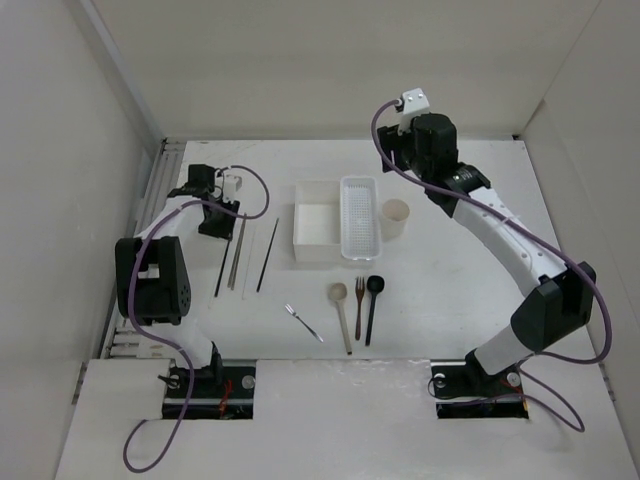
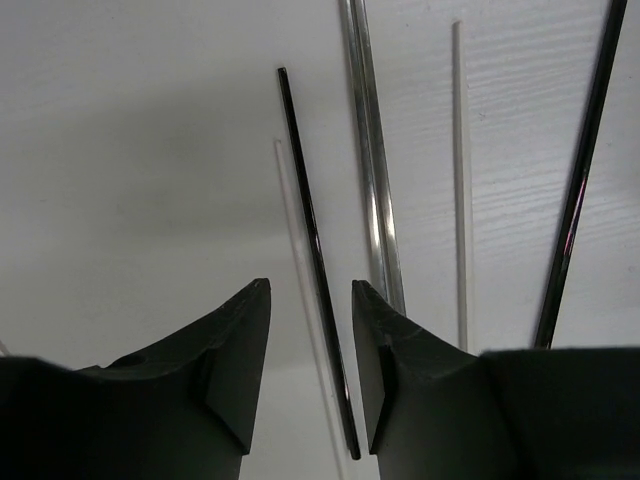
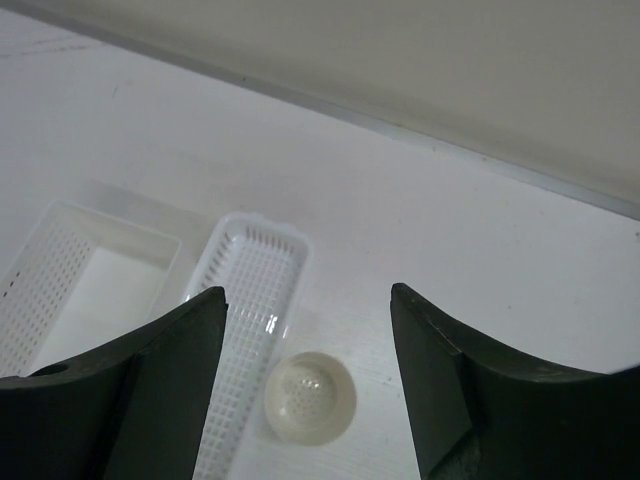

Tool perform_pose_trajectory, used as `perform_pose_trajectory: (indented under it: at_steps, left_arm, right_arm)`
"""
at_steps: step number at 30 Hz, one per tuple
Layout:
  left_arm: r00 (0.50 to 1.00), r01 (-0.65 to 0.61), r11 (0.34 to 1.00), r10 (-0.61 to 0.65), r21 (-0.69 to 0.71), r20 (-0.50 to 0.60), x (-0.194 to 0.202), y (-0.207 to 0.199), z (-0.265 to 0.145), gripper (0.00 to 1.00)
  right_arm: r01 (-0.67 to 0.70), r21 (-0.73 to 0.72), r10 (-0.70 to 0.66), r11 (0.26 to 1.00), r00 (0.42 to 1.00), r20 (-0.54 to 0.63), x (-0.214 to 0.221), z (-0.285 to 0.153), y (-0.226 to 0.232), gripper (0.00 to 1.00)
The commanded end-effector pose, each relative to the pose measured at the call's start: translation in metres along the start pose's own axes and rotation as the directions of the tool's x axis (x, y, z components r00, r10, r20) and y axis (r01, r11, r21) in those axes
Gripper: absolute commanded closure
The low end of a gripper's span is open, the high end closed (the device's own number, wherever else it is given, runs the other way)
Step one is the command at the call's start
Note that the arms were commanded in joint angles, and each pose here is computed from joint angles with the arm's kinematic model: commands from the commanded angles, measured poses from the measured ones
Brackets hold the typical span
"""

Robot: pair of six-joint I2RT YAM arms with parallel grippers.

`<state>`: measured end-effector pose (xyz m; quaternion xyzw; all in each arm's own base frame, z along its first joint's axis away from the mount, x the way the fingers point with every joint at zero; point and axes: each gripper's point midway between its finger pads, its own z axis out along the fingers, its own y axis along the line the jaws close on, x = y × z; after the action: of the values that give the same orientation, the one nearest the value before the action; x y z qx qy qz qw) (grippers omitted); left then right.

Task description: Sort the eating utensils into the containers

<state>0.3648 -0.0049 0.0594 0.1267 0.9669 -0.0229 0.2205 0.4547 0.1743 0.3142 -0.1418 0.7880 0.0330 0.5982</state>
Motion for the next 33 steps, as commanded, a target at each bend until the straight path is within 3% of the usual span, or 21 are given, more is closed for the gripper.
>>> perform_pose_trajectory:
  at_steps: [1, 4, 16, 18, 33]
  left_arm:
    - [1.000, 0.010, 1.000, -0.010, 0.001, 0.018, 0.002, 0.000, 0.000, 0.65]
    - [0.999, 0.023, 0.999, -0.024, -0.026, -0.034, 0.020, 0.003, 0.010, 0.74]
    - [0.995, 0.026, 0.999, -0.030, -0.043, -0.097, 0.050, 0.002, 0.017, 0.76]
    - [0.995, 0.032, 0.998, -0.037, -0.059, -0.091, 0.049, 0.007, 0.017, 0.81]
    - [0.997, 0.072, 0.996, -0.073, -0.047, -0.024, 0.041, 0.018, -0.001, 0.73]
  right_arm:
    - [-0.040, -0.022, 0.041, 0.999, 0.998, 0.042, -0.015, -0.016, 0.005, 0.29]
    - [-0.041, -0.001, 0.041, 0.999, 0.998, 0.042, -0.013, -0.019, 0.001, 0.29]
    - [-0.042, 0.028, 0.041, 0.999, 0.998, 0.041, -0.012, -0.021, -0.005, 0.29]
    - [-0.042, 0.029, 0.041, 0.999, 0.998, 0.041, -0.012, -0.021, -0.005, 0.29]
    - [-0.029, 0.038, 0.028, 0.999, 0.999, 0.021, -0.002, -0.021, -0.006, 0.27]
